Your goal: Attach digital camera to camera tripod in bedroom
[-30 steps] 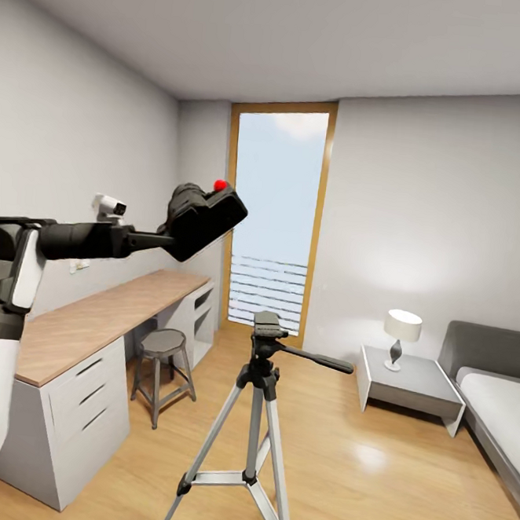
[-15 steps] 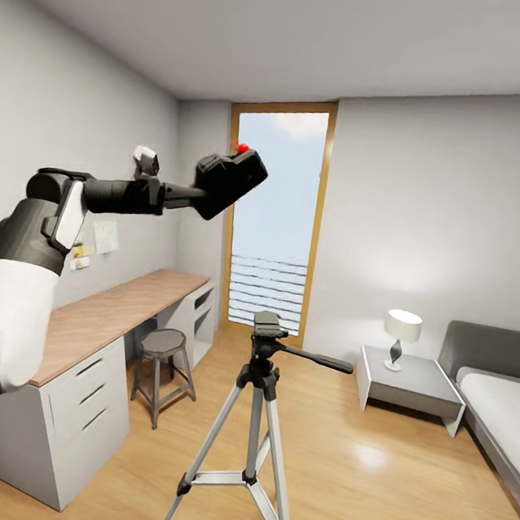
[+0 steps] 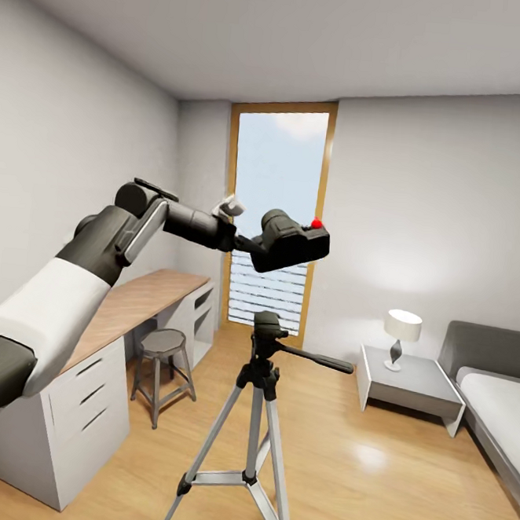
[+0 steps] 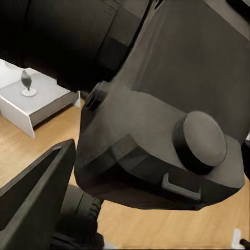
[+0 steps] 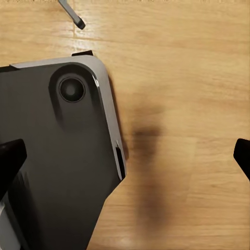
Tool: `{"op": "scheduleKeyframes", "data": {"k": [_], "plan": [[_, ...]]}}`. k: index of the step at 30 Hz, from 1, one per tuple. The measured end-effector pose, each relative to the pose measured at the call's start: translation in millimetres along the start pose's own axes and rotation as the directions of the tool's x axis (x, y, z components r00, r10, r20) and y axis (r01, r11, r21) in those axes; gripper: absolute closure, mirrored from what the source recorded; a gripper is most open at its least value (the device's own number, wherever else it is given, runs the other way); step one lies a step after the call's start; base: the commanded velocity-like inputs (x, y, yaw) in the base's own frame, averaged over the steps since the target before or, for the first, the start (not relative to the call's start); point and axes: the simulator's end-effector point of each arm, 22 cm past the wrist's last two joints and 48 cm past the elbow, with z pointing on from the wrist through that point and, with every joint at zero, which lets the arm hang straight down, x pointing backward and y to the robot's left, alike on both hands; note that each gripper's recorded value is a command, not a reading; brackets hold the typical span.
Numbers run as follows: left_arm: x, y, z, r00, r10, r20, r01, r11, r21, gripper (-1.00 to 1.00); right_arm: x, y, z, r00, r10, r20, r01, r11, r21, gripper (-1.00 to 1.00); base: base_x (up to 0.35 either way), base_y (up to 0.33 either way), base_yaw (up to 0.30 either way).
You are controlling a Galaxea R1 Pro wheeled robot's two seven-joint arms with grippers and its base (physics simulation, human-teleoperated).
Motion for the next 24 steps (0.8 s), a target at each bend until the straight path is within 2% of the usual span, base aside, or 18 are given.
{"op": "scheduleKeyframes", "data": {"k": [2,9,10,18,24], "plan": [[8.7,-3.2,8.5,0.999,0.013,-0.035,-0.013,1.000,0.001,1.00,-1.9,-0.3,0.0,1.000,0.000,0.008,0.000,1.000,0.001,-1.00,0.000,0.000,0.000],[16.1,-1.0,11.8,0.999,0.009,-0.054,-0.009,1.000,-0.003,1.00,-7.4,-0.4,-0.1,0.999,0.000,0.034,0.000,1.000,0.001,-1.00,0.000,0.000,0.000],[23.4,3.0,14.1,0.997,0.004,-0.074,-0.004,1.000,-0.011,1.00,-8.3,-0.4,-0.2,0.999,0.000,0.038,0.000,1.000,0.001,-1.00,0.000,0.000,0.000],[39.0,8.4,18.9,0.993,-0.007,-0.120,0.005,1.000,-0.021,1.00,-9.1,-0.6,-0.2,0.999,-0.001,0.041,0.000,1.000,0.001,-1.00,0.000,0.000,0.000],[52.0,24.0,14.8,0.989,-0.051,-0.140,0.045,0.998,-0.044,1.00,-9.3,-0.6,-0.2,0.999,-0.001,0.042,0.001,1.000,0.002,-1.00,0.000,0.000,0.000]]}}
